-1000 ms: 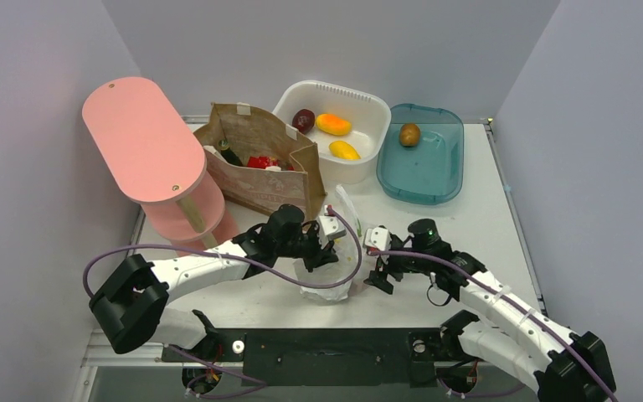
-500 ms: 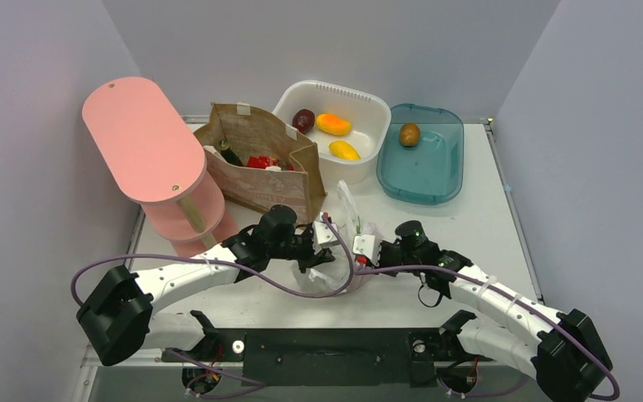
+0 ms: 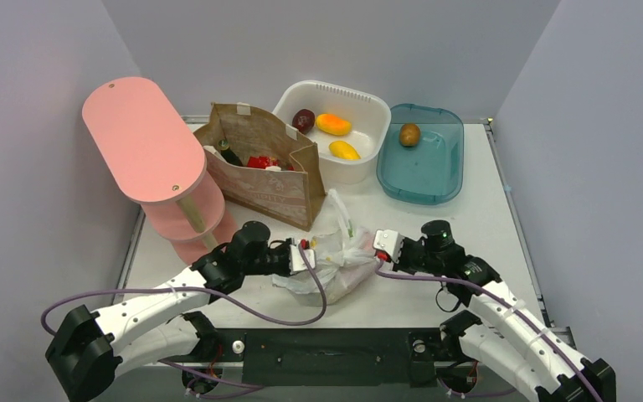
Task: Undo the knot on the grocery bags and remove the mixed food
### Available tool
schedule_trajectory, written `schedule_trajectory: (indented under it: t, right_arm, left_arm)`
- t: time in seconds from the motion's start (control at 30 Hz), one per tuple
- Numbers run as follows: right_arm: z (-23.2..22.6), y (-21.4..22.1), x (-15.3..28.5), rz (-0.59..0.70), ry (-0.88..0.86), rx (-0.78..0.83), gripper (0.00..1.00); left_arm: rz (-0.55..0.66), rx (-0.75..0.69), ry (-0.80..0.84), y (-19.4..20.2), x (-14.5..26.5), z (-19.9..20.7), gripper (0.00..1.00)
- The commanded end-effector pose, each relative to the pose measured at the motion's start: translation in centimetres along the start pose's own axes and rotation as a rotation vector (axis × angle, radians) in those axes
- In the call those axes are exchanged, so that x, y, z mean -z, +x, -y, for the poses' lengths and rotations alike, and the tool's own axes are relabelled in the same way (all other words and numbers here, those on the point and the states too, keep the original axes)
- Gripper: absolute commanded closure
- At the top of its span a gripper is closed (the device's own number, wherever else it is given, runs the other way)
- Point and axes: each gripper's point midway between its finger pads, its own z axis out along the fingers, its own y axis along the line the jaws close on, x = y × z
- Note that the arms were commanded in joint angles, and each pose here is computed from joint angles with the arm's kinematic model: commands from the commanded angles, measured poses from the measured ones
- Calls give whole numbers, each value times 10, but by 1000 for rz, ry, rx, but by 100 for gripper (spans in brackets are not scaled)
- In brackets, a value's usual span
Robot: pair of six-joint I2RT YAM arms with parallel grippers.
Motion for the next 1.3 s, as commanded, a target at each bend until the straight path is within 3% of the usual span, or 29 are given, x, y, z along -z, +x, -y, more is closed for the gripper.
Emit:
schedule_trajectory:
  t: [0.0,0.23,0.3,0.33,0.4,0.5,0.67,0.77,0.97,1.27]
  right_arm:
    - [4,33,22,-142,40,-25,100]
    - [0,16,24,-90,6,-82,100]
    - [1,-4,23,-38,-21,-152,77]
    - [0,-16,20,-25,-41,-214,59]
    - [-3,-36,15,-8,-91,-289,39]
    - [-12,-56,9,-3,-167,-390,21]
    - [-9,-75,-7,74,-156,-530,19]
    - [-13,-69,-20,73,-168,-536,25]
    - [-13,-56,-44,25,-192,-472,31]
    - [-19,-37,-73,-112,-255,-413,38]
  left_arm:
    - [-112,-64,-42,33,15,-3,100]
    - [-105,-107,-74,31,18,-8,100]
    - [-97,-115,-62,25,16,-6,88]
    - [-93,-128,-61,20,16,-7,70]
    - [-87,-144,-59,13,16,-8,61]
    - [-34,-174,-66,-11,21,-13,58]
    - [29,-258,34,-48,23,-1,56]
    - [27,-299,74,-56,15,3,56]
    - [-30,-354,102,-40,-12,8,55]
    - [-137,-359,13,-4,-31,-9,54]
